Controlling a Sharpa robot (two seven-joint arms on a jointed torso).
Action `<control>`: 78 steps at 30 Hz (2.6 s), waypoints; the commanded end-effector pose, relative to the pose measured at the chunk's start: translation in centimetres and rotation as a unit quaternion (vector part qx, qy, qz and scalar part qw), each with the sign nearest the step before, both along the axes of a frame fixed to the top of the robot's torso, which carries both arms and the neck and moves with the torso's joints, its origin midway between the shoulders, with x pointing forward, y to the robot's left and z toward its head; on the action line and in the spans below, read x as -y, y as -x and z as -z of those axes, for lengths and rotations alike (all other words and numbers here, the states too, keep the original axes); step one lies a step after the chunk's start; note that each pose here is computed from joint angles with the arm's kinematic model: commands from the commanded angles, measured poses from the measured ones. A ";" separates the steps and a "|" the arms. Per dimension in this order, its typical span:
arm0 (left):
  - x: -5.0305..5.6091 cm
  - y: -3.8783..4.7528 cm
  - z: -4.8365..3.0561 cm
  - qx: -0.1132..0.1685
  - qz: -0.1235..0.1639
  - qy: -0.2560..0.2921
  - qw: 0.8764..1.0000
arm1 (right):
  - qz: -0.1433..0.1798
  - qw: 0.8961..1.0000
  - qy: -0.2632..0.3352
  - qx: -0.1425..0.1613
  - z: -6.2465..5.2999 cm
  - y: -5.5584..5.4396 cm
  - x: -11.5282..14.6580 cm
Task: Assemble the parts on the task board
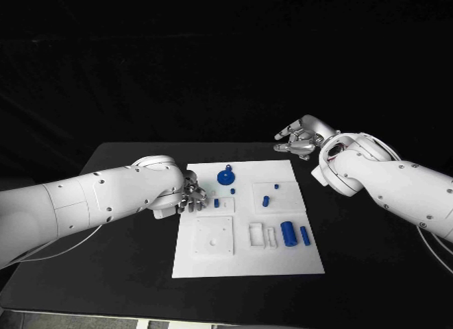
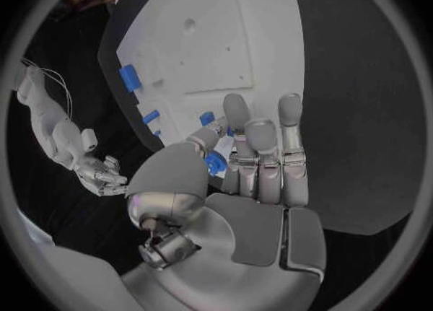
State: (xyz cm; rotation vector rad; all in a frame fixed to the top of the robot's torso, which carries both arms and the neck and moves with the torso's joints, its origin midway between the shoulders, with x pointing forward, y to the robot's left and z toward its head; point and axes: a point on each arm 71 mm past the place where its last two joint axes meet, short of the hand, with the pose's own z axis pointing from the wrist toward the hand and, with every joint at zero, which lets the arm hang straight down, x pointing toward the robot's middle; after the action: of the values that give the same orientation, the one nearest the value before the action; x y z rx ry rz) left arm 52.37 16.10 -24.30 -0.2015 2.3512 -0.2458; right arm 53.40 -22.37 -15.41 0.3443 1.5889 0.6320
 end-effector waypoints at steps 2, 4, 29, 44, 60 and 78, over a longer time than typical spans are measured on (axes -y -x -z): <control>-0.1 0.11 0.10 0.003 -0.002 0.002 1.000 | -0.005 1.000 0.004 0.000 0.0 0.0 -0.1; -0.2 0.13 0.05 0.005 -0.003 0.005 1.000 | -0.006 1.000 0.004 0.000 0.1 0.0 -0.1; -0.5 -0.68 -2.82 -0.042 0.004 0.037 0.998 | -0.005 1.000 0.004 -0.003 0.4 0.0 -0.1; -1.0 -1.46 -2.78 -0.071 0.006 0.037 0.997 | -0.005 1.000 0.004 -0.005 0.4 0.0 -0.1; -0.8 -1.52 -1.99 -0.050 -0.018 0.053 0.997 | -0.006 1.000 0.004 -0.005 0.4 0.0 -0.2; -0.7 -1.01 -1.04 -0.065 -0.018 0.042 0.997 | -0.006 1.000 0.004 -0.005 0.3 0.0 -0.1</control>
State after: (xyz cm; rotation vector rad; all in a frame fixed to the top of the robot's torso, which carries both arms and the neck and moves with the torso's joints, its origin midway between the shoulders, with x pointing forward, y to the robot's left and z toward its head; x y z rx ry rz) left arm 53.48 17.00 -23.21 -0.3077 2.4574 -0.3179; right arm 53.44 -22.39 -15.75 0.3473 1.5975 0.6292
